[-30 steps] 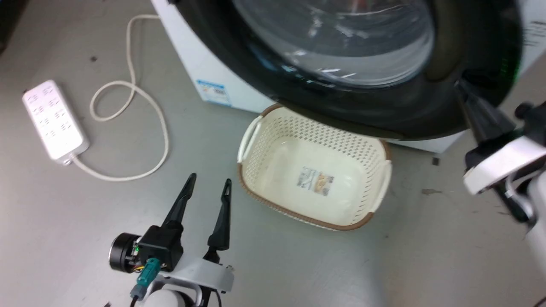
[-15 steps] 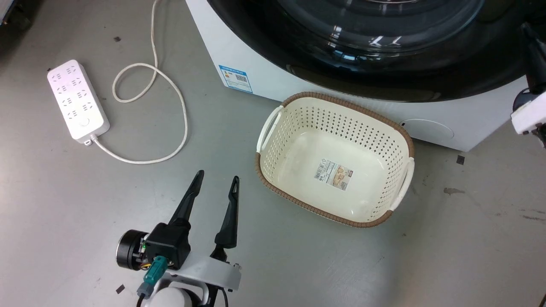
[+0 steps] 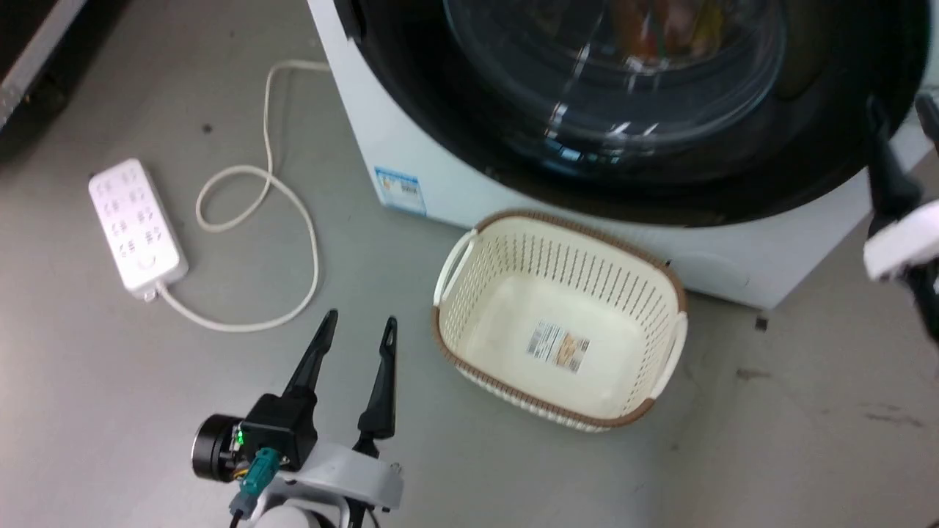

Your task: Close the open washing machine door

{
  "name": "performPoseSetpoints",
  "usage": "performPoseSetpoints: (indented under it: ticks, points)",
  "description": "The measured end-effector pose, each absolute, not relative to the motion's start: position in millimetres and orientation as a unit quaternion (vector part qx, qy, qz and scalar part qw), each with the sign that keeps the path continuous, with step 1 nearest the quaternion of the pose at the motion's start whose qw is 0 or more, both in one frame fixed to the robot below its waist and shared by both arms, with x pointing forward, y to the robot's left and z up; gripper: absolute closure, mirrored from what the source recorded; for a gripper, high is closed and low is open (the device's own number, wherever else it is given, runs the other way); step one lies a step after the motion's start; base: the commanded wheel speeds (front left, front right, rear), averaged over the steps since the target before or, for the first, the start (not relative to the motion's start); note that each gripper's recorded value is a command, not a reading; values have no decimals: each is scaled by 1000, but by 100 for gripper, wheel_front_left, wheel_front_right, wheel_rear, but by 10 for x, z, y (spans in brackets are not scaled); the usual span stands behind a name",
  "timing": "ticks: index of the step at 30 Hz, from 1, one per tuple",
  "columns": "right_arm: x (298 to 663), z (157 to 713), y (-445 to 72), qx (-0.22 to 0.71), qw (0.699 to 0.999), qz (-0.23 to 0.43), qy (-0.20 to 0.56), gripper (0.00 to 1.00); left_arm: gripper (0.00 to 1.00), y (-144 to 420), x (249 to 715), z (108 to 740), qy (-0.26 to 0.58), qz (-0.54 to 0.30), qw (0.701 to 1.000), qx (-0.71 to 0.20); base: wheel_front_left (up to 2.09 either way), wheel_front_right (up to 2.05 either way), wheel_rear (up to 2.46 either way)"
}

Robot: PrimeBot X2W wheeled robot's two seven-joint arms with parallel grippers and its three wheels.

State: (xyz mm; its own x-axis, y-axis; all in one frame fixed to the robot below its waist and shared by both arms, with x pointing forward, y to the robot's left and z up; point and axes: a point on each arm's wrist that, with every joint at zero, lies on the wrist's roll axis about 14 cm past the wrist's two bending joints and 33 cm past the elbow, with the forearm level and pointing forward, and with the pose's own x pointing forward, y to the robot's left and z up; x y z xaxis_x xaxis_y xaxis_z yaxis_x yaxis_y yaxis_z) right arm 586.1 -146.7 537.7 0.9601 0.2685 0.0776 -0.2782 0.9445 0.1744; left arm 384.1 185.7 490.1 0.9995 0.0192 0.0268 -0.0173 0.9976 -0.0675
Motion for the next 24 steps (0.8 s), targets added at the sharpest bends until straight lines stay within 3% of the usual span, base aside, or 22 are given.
performPoseSetpoints:
  ticks: [4,15,24]
  points:
    - [5475,5450,-1539,74,987,133,-46,0,0,1821,3714,4899,-12,1,999,-50,0,0,0]
    - [4211,5417,-1822,58,994,35,-87,0,0,1645,3605,5041,-34,-33,997,-61,0,0,0]
    - [3609,5377,-2146,30,995,-15,-90,0,0,1435,3712,5124,-45,-70,995,-59,0,0,0]
